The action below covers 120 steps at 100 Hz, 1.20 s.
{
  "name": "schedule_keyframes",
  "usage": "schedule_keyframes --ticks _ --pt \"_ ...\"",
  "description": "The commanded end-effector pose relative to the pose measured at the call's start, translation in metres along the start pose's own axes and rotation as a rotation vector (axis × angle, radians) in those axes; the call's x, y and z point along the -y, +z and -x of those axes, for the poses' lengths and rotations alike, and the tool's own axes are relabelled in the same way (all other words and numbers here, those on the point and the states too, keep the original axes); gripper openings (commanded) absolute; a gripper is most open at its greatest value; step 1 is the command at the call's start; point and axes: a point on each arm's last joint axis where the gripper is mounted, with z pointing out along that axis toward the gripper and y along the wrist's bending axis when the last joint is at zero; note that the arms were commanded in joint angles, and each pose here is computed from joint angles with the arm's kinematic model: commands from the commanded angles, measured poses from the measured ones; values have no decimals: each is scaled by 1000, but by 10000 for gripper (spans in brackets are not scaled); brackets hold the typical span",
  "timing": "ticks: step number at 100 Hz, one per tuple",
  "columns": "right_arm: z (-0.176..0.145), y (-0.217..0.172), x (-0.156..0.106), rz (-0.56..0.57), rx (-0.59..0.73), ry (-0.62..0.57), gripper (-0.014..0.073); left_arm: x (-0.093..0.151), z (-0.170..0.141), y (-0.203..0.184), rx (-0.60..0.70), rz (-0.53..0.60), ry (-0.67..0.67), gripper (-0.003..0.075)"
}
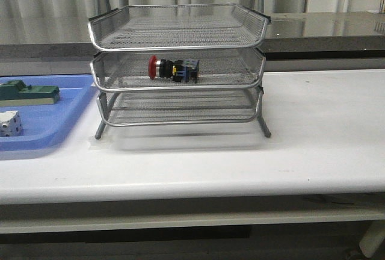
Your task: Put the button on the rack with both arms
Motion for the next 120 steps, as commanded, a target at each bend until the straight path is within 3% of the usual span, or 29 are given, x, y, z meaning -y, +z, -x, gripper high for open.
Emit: schedule_keyframes --ticks 1,44,70,120 --pt "15 -6 1 -25 101 -10 -59 0 13 -5 87 -5 -20 -21" --pt "8 -48 3 -91 228 -103 -59 0 13 -5 87 -5 -20 -21" --pt "-32 -72 20 -214 284 -26 -59 0 13 -5 87 -5 -20 -21" --pt "-106 -98 34 -432 427 13 -59 0 13 -5 87 -5 -20 -21"
